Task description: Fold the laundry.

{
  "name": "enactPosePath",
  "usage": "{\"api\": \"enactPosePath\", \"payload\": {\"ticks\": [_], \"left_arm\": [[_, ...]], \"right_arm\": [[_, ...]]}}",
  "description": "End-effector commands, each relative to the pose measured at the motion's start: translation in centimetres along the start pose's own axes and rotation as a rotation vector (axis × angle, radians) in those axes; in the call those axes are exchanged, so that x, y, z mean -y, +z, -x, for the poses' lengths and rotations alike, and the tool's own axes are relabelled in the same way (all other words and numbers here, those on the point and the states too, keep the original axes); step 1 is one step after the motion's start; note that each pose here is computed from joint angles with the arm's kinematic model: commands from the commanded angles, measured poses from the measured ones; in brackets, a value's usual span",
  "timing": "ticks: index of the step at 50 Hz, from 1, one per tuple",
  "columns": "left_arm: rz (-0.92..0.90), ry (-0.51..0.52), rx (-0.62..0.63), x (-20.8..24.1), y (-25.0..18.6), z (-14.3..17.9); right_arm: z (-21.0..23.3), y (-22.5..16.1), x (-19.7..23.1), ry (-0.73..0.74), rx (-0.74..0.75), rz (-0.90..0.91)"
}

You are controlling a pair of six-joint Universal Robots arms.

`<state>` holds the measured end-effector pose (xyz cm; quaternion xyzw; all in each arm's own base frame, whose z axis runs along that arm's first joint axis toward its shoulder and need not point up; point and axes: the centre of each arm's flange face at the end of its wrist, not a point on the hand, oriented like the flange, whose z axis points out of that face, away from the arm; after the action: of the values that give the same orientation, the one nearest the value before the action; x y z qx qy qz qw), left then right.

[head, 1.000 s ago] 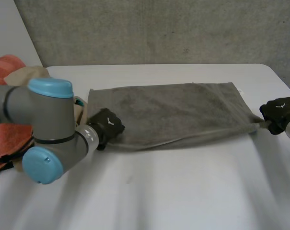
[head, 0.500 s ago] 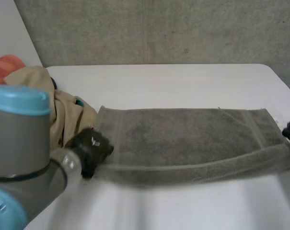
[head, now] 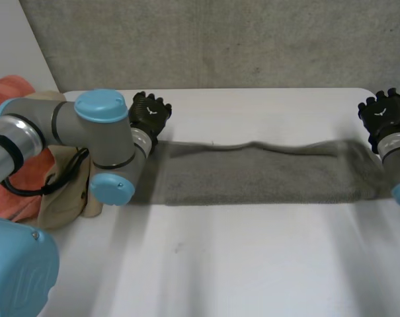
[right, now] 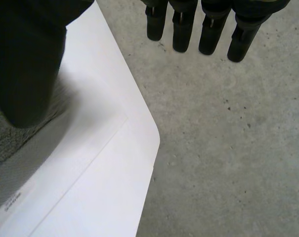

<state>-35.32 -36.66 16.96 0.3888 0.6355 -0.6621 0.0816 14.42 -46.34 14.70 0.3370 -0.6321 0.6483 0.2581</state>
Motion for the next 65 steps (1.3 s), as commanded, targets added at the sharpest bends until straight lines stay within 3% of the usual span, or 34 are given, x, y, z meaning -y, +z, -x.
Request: {"api": "enactPosePath", "payload": {"ticks": [1, 6, 11, 17, 23, 33, 39, 47, 51, 54, 59, 65], "left_arm": [[-0.077, -0.046, 0.043, 2.1, -1.2, 0.7], [-0.103, -0.049, 0.074, 3.3, -3.1, 1.9], [-0.099, -0.058, 0.057, 3.6, -5.6, 2.4], [-0.078, -0.131, -0.059, 3.6, -9.0, 1.8], [-0.051, -0.213, -0.137, 3.3, -10.5, 1.2], [-0.004, -0.239, -0.126, 2.2, -10.5, 1.0], [0.006, -0.242, -0.091, 2.2, -10.6, 1.8], [0.017, -0.262, -0.052, 2.1, -11.5, 3.4], [0.026, -0.267, -0.044, 1.7, -11.8, 3.9], [0.029, -0.27, -0.038, 1.6, -12.1, 4.3], [0.027, -0.286, -0.024, 1.7, -12.6, 4.9], [0.024, -0.3, -0.024, 1.8, -13.2, 5.0]], "right_arm": [[-1.5, -0.7, 1.1, 0.067, -0.028, 0.004], [-4.7, -2.9, 2.2, 0.192, -0.02, 0.033], [-6.3, -5.8, 2.3, 0.28, 0.096, 0.089], [-5.2, -9.0, -0.2, 0.333, 0.276, 0.259], [-3.7, -9.2, -3.1, 0.354, 0.313, 0.301], [-2.4, -6.6, -6.6, 0.309, 0.21, 0.253], [-7.0, -6.5, -7.5, 0.308, -0.005, 0.288], [-11.0, -5.0, -9.1, 0.075, -0.133, 0.315], [-8.9, -4.5, -6.0, 0.008, -0.073, 0.24], [-6.4, -4.7, -0.9, 0.009, -0.005, 0.049], [-1.4, -9.0, 9.6, -0.014, 0.17, -0.407], [6.4, -14.9, 15.6, 0.0, 0.403, -0.724]]}}
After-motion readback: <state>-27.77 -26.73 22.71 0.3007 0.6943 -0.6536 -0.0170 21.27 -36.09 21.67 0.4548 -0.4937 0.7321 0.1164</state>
